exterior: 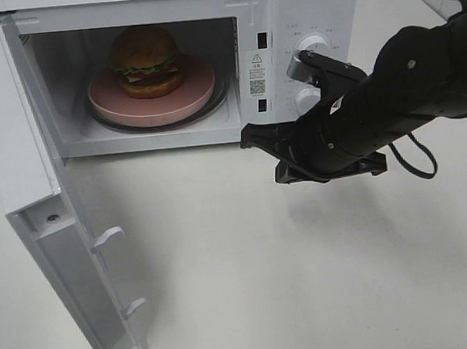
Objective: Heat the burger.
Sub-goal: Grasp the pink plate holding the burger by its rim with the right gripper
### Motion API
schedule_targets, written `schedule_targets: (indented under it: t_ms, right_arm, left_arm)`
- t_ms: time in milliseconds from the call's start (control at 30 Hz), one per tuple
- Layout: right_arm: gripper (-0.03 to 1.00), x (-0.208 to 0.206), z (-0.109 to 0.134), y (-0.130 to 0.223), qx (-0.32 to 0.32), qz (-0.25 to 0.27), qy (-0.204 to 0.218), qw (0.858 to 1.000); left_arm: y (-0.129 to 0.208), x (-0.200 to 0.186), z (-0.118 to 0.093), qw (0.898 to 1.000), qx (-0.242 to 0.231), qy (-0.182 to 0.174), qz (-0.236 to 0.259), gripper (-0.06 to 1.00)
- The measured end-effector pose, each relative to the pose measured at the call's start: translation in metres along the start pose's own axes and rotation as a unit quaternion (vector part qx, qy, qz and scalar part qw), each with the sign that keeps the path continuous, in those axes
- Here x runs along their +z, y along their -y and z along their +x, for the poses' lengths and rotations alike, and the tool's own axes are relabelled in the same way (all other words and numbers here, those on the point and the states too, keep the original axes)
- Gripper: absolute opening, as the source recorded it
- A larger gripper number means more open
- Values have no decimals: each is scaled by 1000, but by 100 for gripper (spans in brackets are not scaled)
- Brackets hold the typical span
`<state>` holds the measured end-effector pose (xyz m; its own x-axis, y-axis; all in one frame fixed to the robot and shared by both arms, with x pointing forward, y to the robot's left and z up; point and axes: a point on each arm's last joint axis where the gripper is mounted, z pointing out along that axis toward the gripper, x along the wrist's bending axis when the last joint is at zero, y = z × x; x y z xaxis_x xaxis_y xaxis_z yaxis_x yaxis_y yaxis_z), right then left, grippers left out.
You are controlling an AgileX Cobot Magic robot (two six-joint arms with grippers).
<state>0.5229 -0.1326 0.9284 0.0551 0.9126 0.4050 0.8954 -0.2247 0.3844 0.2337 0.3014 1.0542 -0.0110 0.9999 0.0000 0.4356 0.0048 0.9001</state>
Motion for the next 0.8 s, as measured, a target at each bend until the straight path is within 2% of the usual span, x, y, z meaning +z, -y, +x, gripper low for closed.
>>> schedule_targets:
  t_ms: [67,100,167,200,233,267,300,333,367,400,433,467,500,533,567,600,633,667,700,733,767,800]
  right_arm:
    - [1,-15,0,2,-74,48,12,996]
    - [1,-15,0,2,-74,48,12,996]
    - [2,-25,4,0,-138,79,18,987]
    - [2,-25,4,0,-138,79,18,987]
    - [2,-28,6,0,-161,91,20,983]
    - [2,-33,9,-3,-203,116,22,972]
    - [2,-33,9,-3,-203,116,22,972]
    - [2,-36,11,-3,-226,129,21,965]
    - [3,-41,14,-4,-267,158,19,950]
    - [3,-41,14,-4,-267,158,19,950]
    - [3,-43,15,-5,-290,168,15,942]
    - [3,-48,19,-7,-341,186,5,921]
    - [3,-48,19,-7,-341,186,5,921]
    - [3,-50,21,-8,-364,192,0,912]
    - [4,-54,23,-9,-418,206,-11,885]
    - [4,-54,23,-9,-418,206,-11,885]
    - [4,-56,24,-10,-449,210,-18,868]
    - [5,-58,26,-12,-505,212,-33,836]
    - [5,-58,26,-12,-505,212,-33,836]
    - [5,-60,28,-15,-566,205,-47,797]
    - [5,-61,29,-17,-595,200,-55,776]
    - [5,-61,29,-17,-595,200,-55,776]
  left_arm:
    - [0,0,0,1000,0,0,0,99]
    - [0,0,0,1000,0,0,0,99]
    - [0,0,0,1000,0,0,0,99]
    - [0,0,0,1000,0,0,0,99]
    - [0,0,0,1000,0,0,0,99]
    - [0,0,0,1000,0,0,0,99]
    - [0,0,0,1000,0,0,0,99]
    - [0,0,0,1000,0,0,0,99]
    - [0,0,0,1000,0,0,0,99]
    - [0,0,0,1000,0,0,0,99]
    - [0,0,0,1000,0,0,0,99]
    - [0,0,0,1000,0,0,0,99]
    - [0,0,0,1000,0,0,0,99]
    - [0,0,0,1000,0,0,0,99]
    - [0,0,0,1000,0,0,0,99]
    - [0,0,0,1000,0,0,0,99]
    - [0,0,0,1000,0,0,0,99]
    - [0,0,0,1000,0,0,0,99]
    - [0,0,0,1000,0,0,0,99]
    - [0,0,0,1000,0,0,0,99]
    - [0,0,0,1000,0,0,0,99]
    - [0,0,0,1000,0,0,0,99]
